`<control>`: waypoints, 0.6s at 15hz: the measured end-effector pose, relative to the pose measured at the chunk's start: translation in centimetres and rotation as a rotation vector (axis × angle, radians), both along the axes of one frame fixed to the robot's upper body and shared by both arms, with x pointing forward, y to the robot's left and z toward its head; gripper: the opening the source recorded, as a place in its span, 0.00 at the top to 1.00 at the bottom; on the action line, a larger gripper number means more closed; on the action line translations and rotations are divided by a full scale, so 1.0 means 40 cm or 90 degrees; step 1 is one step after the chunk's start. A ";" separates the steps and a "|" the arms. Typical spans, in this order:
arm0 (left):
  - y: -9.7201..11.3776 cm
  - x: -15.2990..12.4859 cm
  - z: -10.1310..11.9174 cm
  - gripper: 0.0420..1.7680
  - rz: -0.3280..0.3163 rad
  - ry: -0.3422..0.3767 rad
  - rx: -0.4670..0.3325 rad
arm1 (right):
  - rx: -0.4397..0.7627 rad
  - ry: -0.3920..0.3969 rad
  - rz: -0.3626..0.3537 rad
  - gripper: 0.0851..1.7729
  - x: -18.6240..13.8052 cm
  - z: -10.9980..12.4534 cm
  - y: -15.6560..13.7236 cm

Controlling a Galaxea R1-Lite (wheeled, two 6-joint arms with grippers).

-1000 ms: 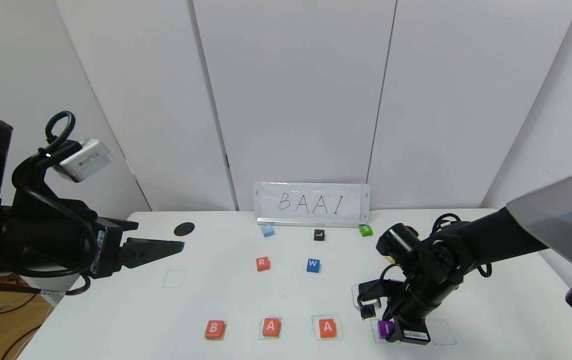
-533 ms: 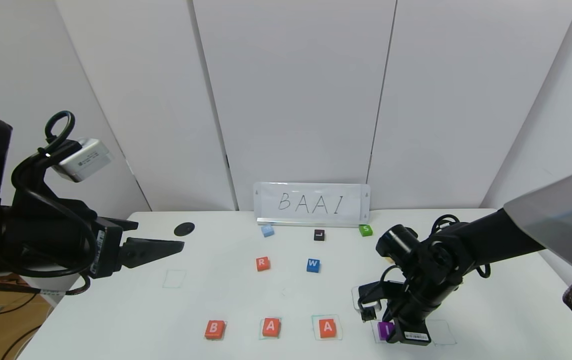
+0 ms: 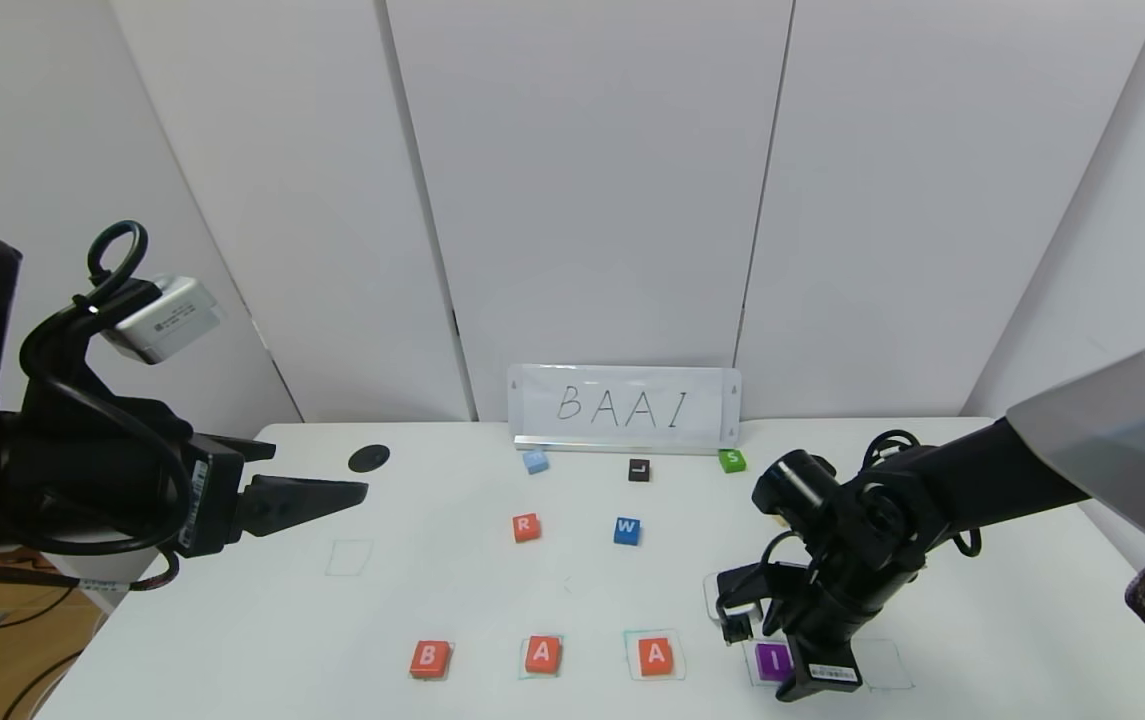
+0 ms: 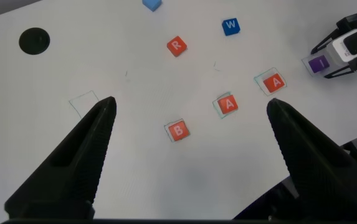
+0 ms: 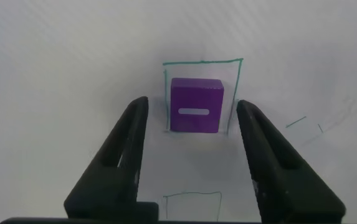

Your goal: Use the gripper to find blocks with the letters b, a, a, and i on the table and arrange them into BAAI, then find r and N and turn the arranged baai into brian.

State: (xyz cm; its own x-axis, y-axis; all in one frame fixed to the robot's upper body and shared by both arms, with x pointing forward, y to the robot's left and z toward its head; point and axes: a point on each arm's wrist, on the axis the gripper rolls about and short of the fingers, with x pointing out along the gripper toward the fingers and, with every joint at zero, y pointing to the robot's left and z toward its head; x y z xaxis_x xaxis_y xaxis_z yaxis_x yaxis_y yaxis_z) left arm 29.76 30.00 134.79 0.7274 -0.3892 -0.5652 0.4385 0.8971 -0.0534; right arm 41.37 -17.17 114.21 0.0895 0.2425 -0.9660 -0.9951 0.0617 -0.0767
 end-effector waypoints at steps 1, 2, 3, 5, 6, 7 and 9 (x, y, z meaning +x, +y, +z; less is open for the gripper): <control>0.000 0.000 0.000 0.03 0.000 0.000 0.000 | 0.002 -0.001 0.000 0.37 0.000 0.002 0.000; 0.000 0.000 0.000 0.03 0.000 0.000 0.000 | 0.004 -0.003 0.000 0.33 -0.001 0.007 0.000; 0.000 0.000 -0.001 0.03 -0.001 0.001 0.000 | 0.008 -0.006 -0.001 0.29 -0.003 0.016 0.000; -0.001 0.001 -0.002 0.03 -0.002 0.002 0.000 | 0.023 -0.015 -0.027 0.24 -0.008 0.044 -0.002; -0.002 0.002 -0.003 0.03 -0.002 0.003 0.000 | 0.036 -0.016 -0.071 0.21 -0.011 0.064 0.000; -0.003 0.002 -0.003 0.03 -0.004 0.004 0.000 | 0.052 -0.014 -0.126 0.19 -0.015 0.082 0.003; -0.003 0.004 -0.005 0.03 -0.004 0.006 0.000 | 0.091 -0.009 -0.255 0.16 -0.024 0.126 0.006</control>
State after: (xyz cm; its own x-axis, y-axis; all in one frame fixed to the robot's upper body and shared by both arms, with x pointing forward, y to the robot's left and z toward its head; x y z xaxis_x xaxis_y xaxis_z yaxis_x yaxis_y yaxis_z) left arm 29.93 29.87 134.59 0.7198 -0.3936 -0.5718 0.4432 0.8946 -0.0579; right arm 40.41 -16.92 119.24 0.2162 0.3176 -0.9232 -0.8896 0.4537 -0.0522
